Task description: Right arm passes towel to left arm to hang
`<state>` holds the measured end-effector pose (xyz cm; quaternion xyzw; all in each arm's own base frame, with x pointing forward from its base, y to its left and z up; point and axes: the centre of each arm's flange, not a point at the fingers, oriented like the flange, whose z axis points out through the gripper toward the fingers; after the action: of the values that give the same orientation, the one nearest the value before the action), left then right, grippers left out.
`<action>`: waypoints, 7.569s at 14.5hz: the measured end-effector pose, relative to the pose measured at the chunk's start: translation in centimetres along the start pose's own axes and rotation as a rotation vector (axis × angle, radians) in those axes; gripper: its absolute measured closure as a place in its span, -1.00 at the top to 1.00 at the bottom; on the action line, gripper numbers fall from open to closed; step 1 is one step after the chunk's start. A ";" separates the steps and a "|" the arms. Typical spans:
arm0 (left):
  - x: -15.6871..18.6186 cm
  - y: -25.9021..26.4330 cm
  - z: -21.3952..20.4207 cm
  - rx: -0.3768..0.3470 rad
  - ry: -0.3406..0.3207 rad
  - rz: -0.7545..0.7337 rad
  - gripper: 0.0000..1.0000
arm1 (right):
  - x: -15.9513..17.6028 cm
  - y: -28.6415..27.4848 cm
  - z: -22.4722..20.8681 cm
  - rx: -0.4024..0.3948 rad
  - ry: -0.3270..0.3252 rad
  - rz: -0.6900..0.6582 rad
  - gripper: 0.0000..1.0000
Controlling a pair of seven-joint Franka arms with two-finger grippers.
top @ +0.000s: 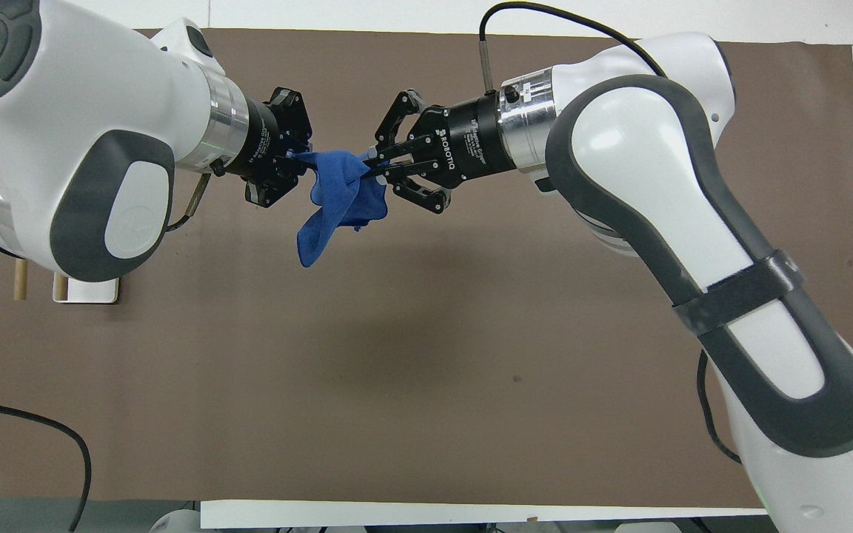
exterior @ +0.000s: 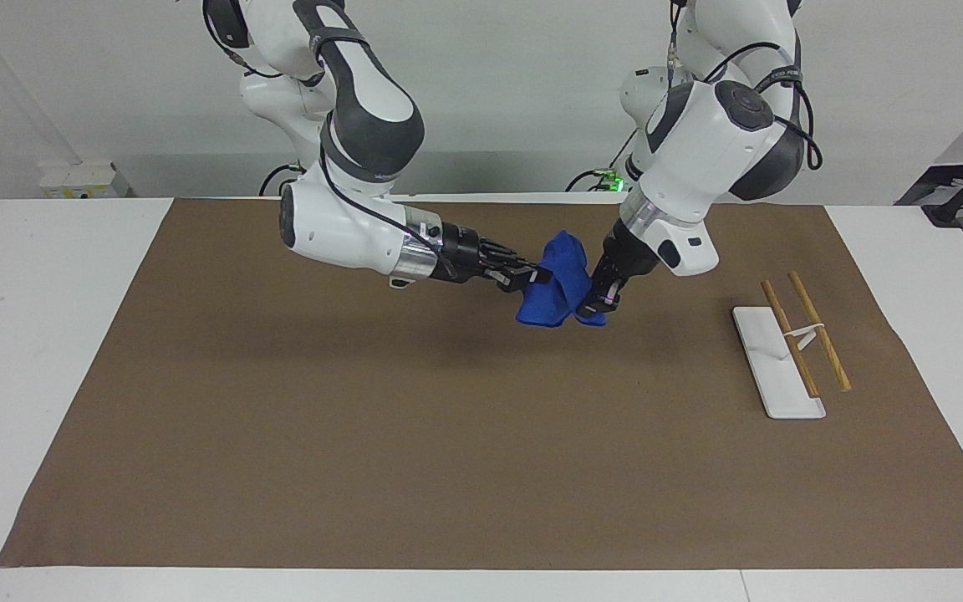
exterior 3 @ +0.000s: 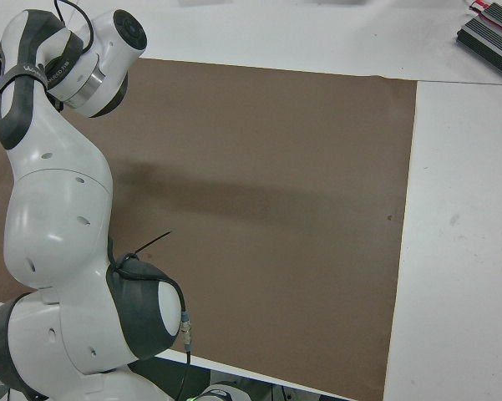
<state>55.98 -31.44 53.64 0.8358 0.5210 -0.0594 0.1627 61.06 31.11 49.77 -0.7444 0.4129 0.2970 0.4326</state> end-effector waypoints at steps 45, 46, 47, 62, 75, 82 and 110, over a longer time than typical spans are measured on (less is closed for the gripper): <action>30.9 -8.9 -8.5 0.138 0.105 0.232 -0.95 | -3.8 11.1 -37.6 -1.110 0.617 -0.828 1.00; 32.5 -9.4 -9.1 0.116 0.129 0.318 -0.95 | -3.8 11.1 -37.6 -1.110 0.618 -0.827 1.00; 34.1 -10.0 -9.6 0.101 0.153 0.395 -0.95 | -3.7 11.1 -37.7 -1.109 0.618 -0.826 1.00; 42.5 -14.0 -13.3 0.114 0.356 1.033 -0.79 | -3.7 11.2 -37.7 -1.109 0.618 -0.825 1.00; 41.2 -13.1 -12.0 0.119 0.321 1.064 0.99 | -3.7 11.2 -37.7 -1.109 0.617 -0.825 1.00; 27.8 -7.6 -11.5 0.321 0.149 1.057 0.99 | -3.7 11.2 -37.7 -1.109 0.617 -0.825 1.00; 23.2 -7.6 -13.8 0.366 0.079 1.157 1.00 | -3.7 11.2 -37.7 -1.109 0.617 -0.825 1.00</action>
<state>58.68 -4.05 58.82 0.9994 -0.0305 -0.0189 0.0029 52.74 -4.25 65.19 -0.9965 -0.0067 0.0533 -0.0645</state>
